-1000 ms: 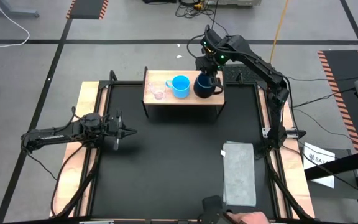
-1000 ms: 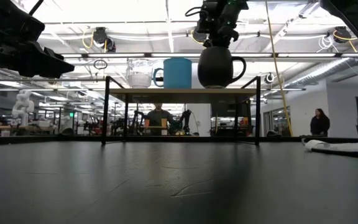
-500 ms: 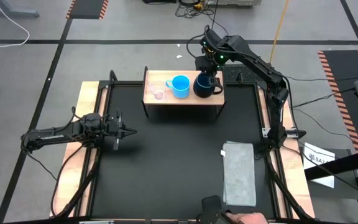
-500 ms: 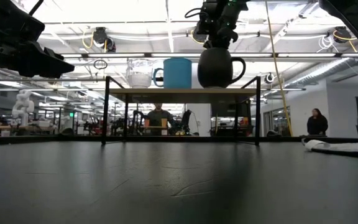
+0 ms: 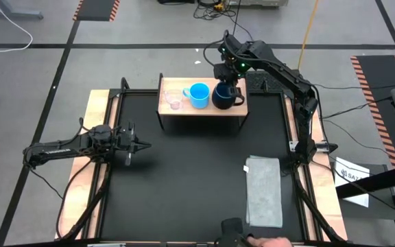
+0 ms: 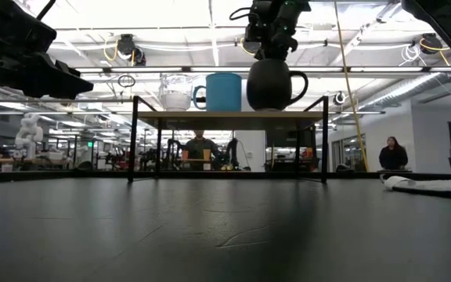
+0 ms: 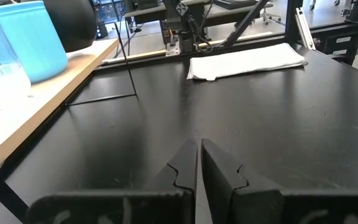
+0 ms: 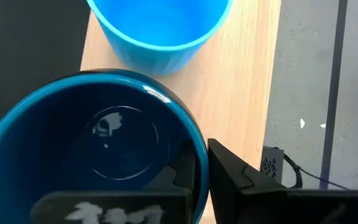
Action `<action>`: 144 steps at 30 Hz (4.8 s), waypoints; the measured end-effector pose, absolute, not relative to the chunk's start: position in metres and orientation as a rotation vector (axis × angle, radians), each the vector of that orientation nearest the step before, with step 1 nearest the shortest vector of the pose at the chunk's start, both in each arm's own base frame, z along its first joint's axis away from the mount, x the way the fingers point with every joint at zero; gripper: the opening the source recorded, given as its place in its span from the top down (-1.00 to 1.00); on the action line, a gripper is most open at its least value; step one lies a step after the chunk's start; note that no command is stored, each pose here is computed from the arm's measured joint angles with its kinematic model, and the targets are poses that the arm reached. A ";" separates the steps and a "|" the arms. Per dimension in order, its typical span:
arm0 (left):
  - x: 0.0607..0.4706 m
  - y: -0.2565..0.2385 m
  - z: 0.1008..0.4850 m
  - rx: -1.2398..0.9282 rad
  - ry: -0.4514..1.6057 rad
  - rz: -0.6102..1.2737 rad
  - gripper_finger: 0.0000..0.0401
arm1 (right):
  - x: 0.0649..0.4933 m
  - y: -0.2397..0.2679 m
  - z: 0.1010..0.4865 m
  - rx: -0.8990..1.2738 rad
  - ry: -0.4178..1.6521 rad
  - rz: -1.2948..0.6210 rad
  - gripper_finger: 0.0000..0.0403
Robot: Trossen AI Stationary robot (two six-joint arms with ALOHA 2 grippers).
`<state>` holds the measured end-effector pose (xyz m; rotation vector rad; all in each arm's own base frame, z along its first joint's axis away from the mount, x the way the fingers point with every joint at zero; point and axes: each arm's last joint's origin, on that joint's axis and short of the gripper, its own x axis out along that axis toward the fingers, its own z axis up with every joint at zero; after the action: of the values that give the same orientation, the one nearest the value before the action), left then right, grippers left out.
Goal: Stack small to large cups/mugs on shelf
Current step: Put the black mug on the shelf, then return to Home Position
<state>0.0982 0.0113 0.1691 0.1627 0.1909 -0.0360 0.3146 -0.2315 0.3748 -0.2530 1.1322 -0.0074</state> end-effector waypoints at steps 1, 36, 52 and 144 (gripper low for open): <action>0.098 0.011 0.169 0.162 0.191 -0.036 0.87 | 0.315 -0.232 0.375 -0.243 1.131 -0.013 0.95; 0.098 0.011 0.169 0.164 0.189 -0.044 0.87 | 0.325 -0.232 0.359 -0.271 1.158 -0.070 0.93; 0.098 0.011 0.168 0.161 0.196 -0.045 0.87 | 0.331 -0.225 0.358 -0.296 1.160 -0.052 0.92; 0.098 0.011 0.169 0.137 0.192 -0.059 0.87 | 0.213 -0.120 0.508 -0.228 0.523 0.039 0.99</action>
<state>0.0981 0.0105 0.1689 0.1373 0.1921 -0.0587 0.2129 -0.1198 0.5076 -0.2283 0.5225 0.0391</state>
